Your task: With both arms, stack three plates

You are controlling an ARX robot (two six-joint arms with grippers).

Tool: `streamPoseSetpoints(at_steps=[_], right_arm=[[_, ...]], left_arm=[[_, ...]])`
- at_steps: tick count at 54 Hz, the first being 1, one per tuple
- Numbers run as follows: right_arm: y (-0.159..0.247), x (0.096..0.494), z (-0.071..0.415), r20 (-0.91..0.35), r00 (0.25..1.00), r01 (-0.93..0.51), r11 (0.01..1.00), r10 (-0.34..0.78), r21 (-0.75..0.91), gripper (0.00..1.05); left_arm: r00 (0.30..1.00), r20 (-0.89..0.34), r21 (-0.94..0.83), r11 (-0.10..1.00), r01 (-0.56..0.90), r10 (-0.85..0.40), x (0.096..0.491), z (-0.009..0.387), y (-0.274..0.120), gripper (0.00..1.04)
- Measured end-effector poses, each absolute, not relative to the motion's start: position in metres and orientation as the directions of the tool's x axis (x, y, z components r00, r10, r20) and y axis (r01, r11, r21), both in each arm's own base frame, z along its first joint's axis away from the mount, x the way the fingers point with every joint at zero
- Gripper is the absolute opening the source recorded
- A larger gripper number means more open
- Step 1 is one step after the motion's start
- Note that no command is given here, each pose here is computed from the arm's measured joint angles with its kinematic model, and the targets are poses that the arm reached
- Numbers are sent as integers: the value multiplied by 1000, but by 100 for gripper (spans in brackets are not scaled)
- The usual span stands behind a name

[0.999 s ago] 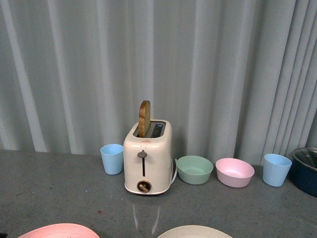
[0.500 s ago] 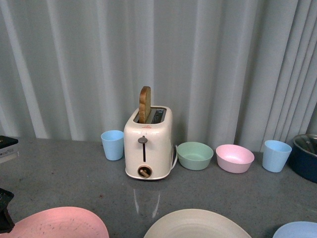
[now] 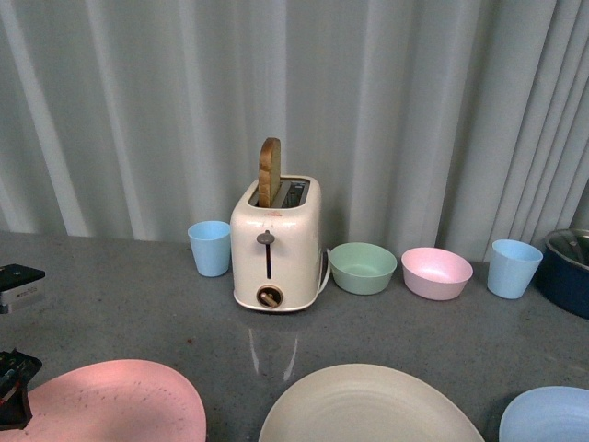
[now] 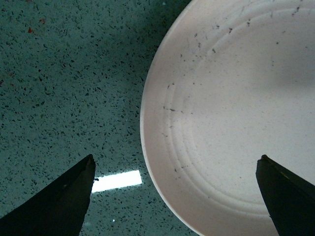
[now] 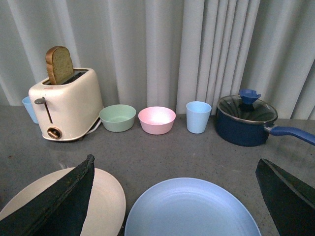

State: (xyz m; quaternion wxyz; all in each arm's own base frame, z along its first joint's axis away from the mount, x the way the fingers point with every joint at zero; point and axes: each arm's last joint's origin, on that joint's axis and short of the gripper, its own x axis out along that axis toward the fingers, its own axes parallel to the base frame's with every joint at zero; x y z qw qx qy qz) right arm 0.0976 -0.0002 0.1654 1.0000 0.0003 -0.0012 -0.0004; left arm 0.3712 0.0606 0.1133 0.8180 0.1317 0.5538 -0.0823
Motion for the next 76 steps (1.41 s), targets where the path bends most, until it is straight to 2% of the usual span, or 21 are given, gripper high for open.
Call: streamPoseSetpoints(at_steps=[14, 32, 46, 68, 76], right_arm=[[0, 98, 165, 2, 1000, 1, 1000, -1, 1, 97], [0, 98, 165, 2, 1000, 1, 1000, -1, 1, 97], [0, 98, 165, 2, 1000, 1, 1000, -1, 1, 97], [0, 98, 165, 2, 1000, 1, 1000, -1, 1, 97], [0, 98, 165, 2, 1000, 1, 1000, -1, 1, 97]], left_arm=[[365, -930, 131, 964, 230, 39, 376, 99, 71, 98], [316, -949, 92, 968, 233, 14, 375, 79, 71, 98], [312, -950, 92, 967, 236, 14, 376, 71, 70, 98], [307, -952, 86, 970, 229, 11, 377, 67, 69, 30], [316, -949, 70, 972, 226, -6, 378, 68, 67, 11]])
